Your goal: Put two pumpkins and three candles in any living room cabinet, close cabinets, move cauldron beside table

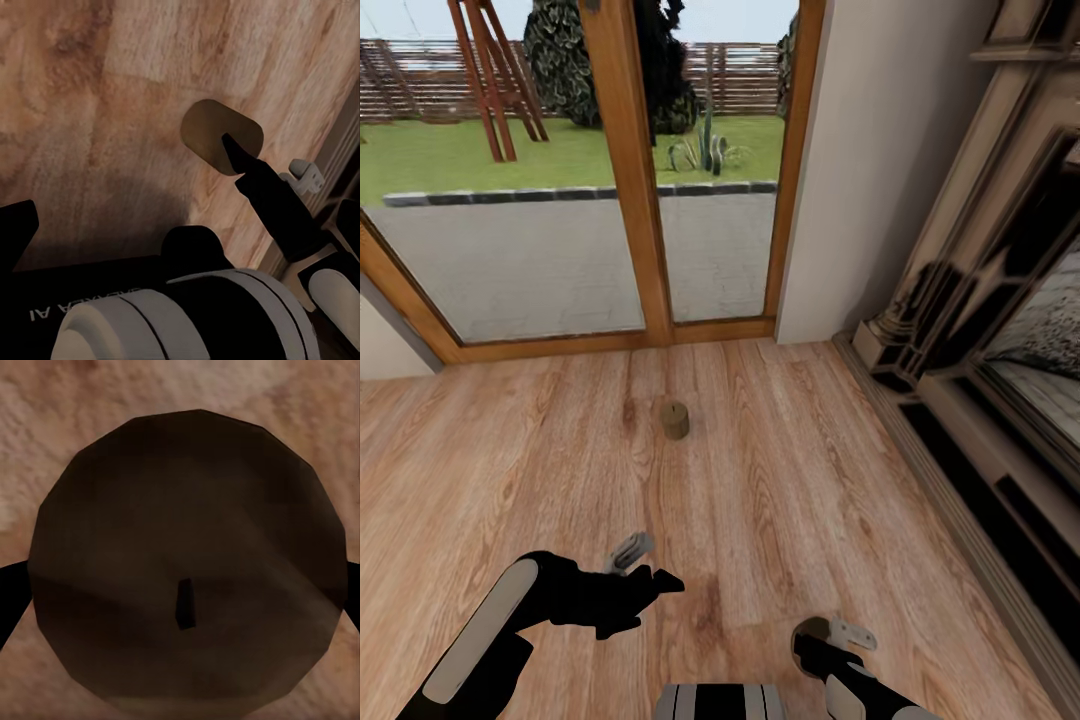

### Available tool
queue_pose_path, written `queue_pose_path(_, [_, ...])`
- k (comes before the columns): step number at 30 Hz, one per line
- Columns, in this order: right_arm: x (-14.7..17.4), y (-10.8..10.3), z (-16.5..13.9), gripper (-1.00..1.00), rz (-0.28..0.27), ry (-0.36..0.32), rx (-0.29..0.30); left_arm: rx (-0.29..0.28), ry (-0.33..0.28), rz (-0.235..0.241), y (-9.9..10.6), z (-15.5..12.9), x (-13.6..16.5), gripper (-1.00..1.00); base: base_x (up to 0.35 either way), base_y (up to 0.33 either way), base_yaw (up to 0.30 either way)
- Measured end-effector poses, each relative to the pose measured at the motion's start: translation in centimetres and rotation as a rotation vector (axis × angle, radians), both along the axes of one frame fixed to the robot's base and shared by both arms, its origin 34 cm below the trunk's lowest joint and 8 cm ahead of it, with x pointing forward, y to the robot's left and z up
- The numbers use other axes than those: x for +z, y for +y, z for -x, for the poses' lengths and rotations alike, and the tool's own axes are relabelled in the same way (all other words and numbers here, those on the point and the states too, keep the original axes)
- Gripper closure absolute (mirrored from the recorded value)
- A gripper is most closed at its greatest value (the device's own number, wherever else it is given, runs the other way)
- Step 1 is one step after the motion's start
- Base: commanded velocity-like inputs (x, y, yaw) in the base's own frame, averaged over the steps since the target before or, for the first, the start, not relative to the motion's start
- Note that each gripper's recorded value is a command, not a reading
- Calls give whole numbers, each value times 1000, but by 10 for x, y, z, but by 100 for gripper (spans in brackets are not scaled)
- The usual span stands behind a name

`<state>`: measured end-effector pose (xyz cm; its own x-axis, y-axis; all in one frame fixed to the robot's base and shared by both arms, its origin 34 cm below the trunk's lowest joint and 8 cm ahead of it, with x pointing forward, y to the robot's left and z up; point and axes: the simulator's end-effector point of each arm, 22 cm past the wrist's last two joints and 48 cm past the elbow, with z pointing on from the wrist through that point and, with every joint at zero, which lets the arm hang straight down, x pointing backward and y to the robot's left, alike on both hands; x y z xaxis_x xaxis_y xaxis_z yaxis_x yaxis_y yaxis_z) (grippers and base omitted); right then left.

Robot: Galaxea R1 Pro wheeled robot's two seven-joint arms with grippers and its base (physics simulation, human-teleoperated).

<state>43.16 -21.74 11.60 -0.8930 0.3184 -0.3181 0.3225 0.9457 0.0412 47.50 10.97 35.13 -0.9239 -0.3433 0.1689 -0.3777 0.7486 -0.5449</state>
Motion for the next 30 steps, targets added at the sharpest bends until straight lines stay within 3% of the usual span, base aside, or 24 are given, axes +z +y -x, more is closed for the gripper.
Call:
queue_pose_path(11, [16,-1,-14,100,0,-32,-9,1,-45,-7,2,-7,18,-100,0,0,0])
queue_pose_path(15, [17,4,-3,100,-23,34,-1,1,-63,-18,4,-9,23,-100,0,0,0])
queue_pose_path(18, [16,9,13,100,-42,126,13,0,-75,-32,10,-10,27,-100,0,0,0])
queue_pose_path(20, [19,8,18,100,-25,177,28,0,-83,-39,14,-11,29,-100,0,0,0])
queue_pose_path(22, [29,6,4,100,10,214,45,0,-91,-46,17,-13,32,-100,0,0,0])
queue_pose_path(26, [62,14,-42,100,62,213,74,1,-107,-65,27,-15,37,-100,0,0,0])
queue_pose_path(30, [87,14,-66,100,117,200,92,16,-124,-87,41,-20,42,-100,0,0,0])
